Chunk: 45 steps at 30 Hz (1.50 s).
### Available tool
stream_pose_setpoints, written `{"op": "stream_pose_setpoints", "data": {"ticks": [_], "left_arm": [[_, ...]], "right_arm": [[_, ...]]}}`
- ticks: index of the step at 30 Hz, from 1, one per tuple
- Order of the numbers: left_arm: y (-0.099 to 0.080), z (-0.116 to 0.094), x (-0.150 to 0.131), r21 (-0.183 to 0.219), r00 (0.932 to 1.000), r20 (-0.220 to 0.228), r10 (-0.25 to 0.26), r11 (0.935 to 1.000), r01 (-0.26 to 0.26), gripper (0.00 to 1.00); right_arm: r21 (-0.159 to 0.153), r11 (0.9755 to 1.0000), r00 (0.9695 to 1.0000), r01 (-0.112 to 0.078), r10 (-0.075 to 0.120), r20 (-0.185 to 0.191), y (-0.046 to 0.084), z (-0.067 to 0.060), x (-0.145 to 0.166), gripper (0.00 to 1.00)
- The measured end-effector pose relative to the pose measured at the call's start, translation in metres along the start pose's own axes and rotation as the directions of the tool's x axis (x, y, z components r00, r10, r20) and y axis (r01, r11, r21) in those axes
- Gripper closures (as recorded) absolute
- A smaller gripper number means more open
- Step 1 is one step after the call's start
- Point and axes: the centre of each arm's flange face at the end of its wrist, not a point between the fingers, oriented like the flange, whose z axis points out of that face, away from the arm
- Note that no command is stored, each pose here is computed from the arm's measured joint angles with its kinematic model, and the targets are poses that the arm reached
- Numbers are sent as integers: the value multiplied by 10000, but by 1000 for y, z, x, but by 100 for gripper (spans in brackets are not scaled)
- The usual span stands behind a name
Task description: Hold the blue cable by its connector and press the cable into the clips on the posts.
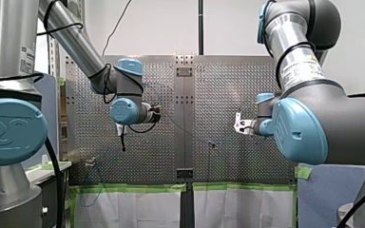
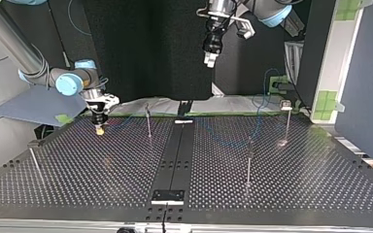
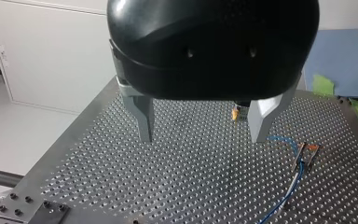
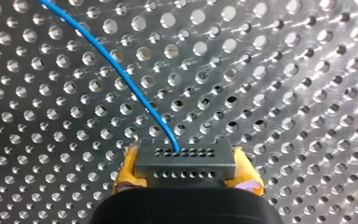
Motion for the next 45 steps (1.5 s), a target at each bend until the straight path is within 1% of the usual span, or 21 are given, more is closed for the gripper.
{"op": "stream_pose_setpoints", "data": {"ticks": [4, 10, 45], "left_arm": [[2, 2, 0, -89, 9999, 16, 152, 9998, -152, 1], [4, 2, -1, -154, 9995, 20, 304, 9994, -303, 1], [4, 3, -1, -161, 9995, 20, 318, 9994, -318, 1]], "right_arm": [[-16, 10000, 10000, -43, 43, 10, 2, -1, 0, 100], [-20, 10000, 10000, -47, 47, 23, 3, -2, -1, 100], [-22, 10000, 10000, -46, 46, 24, 3, -3, -1, 100]]}}
